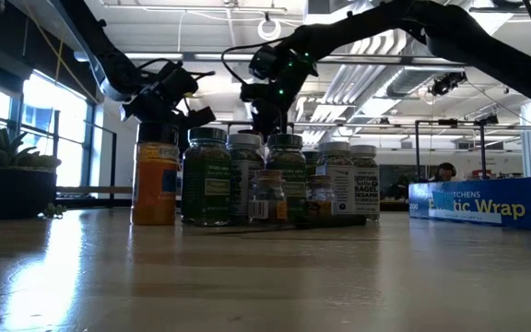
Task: Shelf spices
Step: Put the black lid seasoning bottle on the shelf
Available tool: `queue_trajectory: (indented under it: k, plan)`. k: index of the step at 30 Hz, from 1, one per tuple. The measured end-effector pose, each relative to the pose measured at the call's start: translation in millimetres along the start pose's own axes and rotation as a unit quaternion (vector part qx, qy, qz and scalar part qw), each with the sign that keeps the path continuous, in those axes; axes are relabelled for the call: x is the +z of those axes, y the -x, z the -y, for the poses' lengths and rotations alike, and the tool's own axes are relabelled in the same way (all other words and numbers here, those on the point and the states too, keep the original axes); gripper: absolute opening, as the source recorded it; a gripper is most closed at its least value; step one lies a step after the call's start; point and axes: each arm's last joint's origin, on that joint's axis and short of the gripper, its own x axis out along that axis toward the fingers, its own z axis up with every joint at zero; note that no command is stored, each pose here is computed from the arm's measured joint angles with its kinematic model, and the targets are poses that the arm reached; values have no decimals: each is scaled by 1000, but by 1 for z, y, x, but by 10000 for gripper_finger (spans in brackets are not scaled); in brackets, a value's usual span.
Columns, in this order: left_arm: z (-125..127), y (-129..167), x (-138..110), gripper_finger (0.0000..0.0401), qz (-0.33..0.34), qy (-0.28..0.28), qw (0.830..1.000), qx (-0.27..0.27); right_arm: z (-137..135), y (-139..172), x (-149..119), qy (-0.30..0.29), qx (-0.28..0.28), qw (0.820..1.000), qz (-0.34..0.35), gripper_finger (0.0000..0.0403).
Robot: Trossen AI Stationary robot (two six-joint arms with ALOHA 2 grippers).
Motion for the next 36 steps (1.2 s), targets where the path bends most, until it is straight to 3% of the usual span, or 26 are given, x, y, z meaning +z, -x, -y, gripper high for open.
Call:
queue_trajectory:
  k: [8, 17, 23, 28, 36]
  plan:
    - [0, 0, 0, 142, -2, 0, 1000, 0, 2, 1, 5, -1, -11, 1000, 23, 254]
    - [0, 0, -1, 142, -4, 0, 1000, 1, 8, 29, 24, 4, -53, 994, 95, 254]
    - [0, 0, -1, 142, -3, 4, 1000, 1, 31, 31, 10, -10, -106, 993, 59, 254]
    - [0, 0, -1, 142, -3, 5, 1000, 1, 47, 18, -6, -33, -81, 995, 40, 254]
    - [0, 0, -1, 142, -2, 5, 1000, 0, 39, 2, -6, -16, -44, 998, 35, 254]
